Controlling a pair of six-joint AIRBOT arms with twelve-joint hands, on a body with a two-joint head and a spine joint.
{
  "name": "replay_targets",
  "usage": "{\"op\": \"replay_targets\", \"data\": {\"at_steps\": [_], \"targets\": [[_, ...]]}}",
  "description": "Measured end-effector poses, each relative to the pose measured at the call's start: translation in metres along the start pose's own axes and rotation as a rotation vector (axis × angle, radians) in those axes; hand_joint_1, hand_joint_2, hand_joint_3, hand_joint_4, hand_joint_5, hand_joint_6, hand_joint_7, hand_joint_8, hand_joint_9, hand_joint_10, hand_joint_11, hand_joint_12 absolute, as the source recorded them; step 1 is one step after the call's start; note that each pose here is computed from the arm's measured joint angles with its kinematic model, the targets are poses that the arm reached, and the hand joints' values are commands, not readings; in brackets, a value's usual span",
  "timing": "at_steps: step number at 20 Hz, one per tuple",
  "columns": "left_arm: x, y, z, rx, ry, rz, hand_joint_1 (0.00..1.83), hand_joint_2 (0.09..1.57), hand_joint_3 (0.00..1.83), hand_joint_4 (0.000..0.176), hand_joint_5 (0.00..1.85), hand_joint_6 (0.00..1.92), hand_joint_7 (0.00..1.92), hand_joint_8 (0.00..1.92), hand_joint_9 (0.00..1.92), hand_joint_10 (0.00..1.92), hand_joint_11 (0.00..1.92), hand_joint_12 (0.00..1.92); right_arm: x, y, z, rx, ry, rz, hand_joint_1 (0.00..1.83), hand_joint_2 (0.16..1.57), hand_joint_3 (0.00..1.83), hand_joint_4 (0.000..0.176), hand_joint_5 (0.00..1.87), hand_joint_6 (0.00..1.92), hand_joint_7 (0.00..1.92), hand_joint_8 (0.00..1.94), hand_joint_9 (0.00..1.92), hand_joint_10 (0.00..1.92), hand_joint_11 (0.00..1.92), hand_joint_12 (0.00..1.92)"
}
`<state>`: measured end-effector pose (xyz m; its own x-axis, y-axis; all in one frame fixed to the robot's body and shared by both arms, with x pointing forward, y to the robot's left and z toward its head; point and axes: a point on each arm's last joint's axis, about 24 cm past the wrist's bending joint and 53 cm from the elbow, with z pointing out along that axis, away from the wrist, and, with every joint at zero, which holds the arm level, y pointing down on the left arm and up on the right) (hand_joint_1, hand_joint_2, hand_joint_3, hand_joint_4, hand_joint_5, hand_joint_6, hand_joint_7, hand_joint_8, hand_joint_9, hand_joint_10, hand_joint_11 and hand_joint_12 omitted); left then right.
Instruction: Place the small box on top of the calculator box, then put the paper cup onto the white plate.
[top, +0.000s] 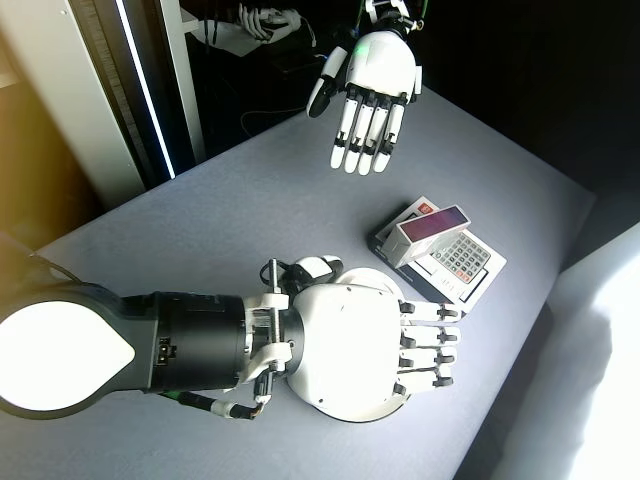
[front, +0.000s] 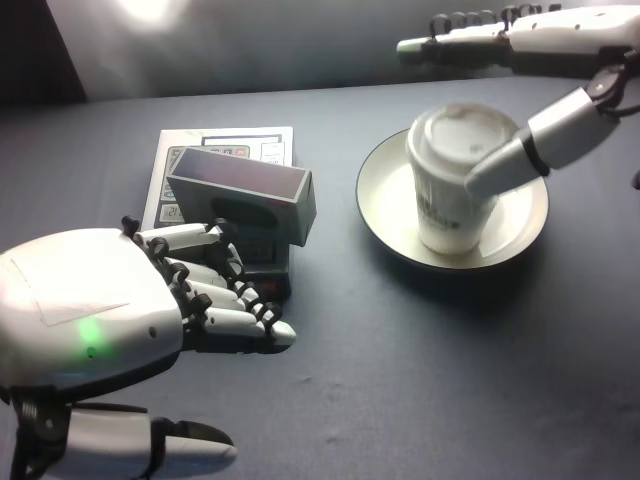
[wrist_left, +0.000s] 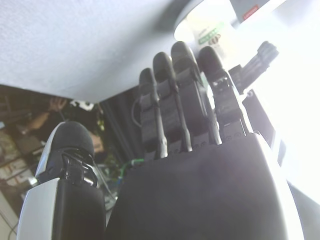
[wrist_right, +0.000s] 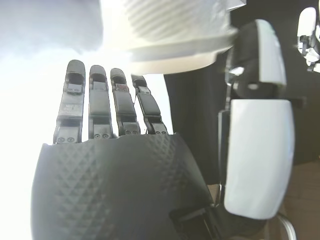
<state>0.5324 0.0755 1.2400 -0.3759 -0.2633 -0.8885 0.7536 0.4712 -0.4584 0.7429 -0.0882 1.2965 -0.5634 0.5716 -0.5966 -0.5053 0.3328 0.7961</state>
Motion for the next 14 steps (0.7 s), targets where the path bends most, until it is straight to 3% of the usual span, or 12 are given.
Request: {"op": "replay_targets", "data": {"at_steps": [8, 12, 14], "targets": [[0.000, 0.000, 0.000, 0.000, 0.000, -0.002, 0.17, 1.29, 0.00, 0.000, 0.44, 0.00, 0.51, 0.00, 0.49, 0.00, 0.00, 0.89, 0.005, 0.009, -0.004, -0.014, 0.014, -0.008, 0.68, 0.70, 0.00, 0.000, 0.00, 0.00, 0.00, 0.00, 0.00, 0.00, 0.00, 0.00], [0.000, 0.000, 0.000, 0.001, -0.001, -0.015, 0.17, 1.29, 0.00, 0.000, 0.46, 0.01, 0.51, 0.00, 0.48, 0.00, 0.00, 0.87, -0.002, 0.042, -0.016, -0.068, 0.006, -0.047, 0.66, 0.67, 0.00, 0.000, 0.00, 0.00, 0.00, 0.00, 0.00, 0.00, 0.00, 0.00], [-0.003, -0.001, 0.001, 0.003, -0.008, -0.012, 0.18, 1.30, 0.00, 0.000, 0.46, 0.00, 0.52, 0.00, 0.50, 0.00, 0.00, 0.90, 0.005, 0.053, -0.023, -0.085, 0.034, -0.097, 0.65, 0.66, 0.00, 0.000, 0.00, 0.00, 0.00, 0.00, 0.00, 0.00, 0.00, 0.00]]}}
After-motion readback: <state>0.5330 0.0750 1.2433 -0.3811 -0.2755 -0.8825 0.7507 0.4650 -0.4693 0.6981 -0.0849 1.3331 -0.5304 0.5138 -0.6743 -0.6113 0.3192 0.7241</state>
